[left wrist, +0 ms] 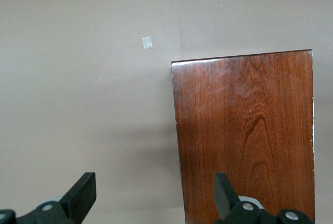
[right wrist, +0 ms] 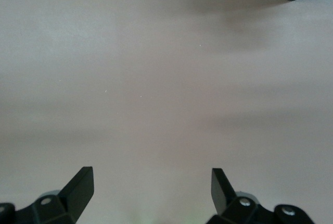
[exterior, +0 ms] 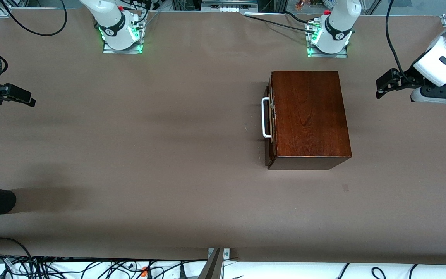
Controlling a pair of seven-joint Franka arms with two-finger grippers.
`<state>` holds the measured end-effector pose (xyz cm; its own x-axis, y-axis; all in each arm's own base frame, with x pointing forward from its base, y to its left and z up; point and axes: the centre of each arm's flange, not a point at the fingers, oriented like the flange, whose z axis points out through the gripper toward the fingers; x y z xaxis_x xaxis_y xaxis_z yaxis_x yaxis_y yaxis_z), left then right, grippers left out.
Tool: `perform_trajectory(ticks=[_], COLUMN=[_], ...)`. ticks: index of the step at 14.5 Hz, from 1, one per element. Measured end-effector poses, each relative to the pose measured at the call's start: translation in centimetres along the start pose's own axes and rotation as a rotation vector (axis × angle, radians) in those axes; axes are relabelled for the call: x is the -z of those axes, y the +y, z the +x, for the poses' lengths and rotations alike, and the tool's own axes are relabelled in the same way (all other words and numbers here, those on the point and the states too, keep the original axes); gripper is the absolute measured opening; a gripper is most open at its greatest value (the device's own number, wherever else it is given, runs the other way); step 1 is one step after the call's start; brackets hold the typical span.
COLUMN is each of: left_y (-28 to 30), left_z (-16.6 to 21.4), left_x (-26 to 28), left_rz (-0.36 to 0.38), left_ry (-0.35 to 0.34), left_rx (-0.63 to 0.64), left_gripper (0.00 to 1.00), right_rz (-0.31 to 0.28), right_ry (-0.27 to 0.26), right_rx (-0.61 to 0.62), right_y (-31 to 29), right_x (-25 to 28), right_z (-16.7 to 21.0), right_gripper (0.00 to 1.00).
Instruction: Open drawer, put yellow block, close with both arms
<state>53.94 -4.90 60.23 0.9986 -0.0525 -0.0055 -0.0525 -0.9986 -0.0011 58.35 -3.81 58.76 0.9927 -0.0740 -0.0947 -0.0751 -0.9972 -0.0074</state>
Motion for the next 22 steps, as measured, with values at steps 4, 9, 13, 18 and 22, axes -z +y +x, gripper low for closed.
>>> perform_trajectory(ticks=[4, 9, 13, 18, 22], left_y=[-0.14, 0.1, 0.45, 0.48, 0.51], left_z=[-0.1, -0.09, -0.1, -0.16, -0.2], left_x=[-0.46, -0.48, -0.43, -0.53, -0.38], left_rz=[0.0, 0.001, 0.001, 0.001, 0.001], left_ry=[-0.008, -0.009, -0.008, -0.016, -0.02], left_rx=[0.009, 0.0, -0.016, -0.017, -0.019], left_gripper=[1.0, 1.0, 1.0, 1.0, 1.0], right_rz=[0.0, -0.001, -0.001, -0.001, -0.001], right_ry=[0.0, 0.001, 0.001, 0.001, 0.002], right_rx=[0.0, -0.001, -0.001, -0.001, -0.001], right_y=[0.01, 0.04, 0.05, 0.06, 0.06], right_x=[0.0, 0.01, 0.01, 0.01, 0.01], right_z=[0.0, 0.01, 0.01, 0.01, 0.02], right_gripper=[1.0, 1.0, 1.0, 1.0, 1.0])
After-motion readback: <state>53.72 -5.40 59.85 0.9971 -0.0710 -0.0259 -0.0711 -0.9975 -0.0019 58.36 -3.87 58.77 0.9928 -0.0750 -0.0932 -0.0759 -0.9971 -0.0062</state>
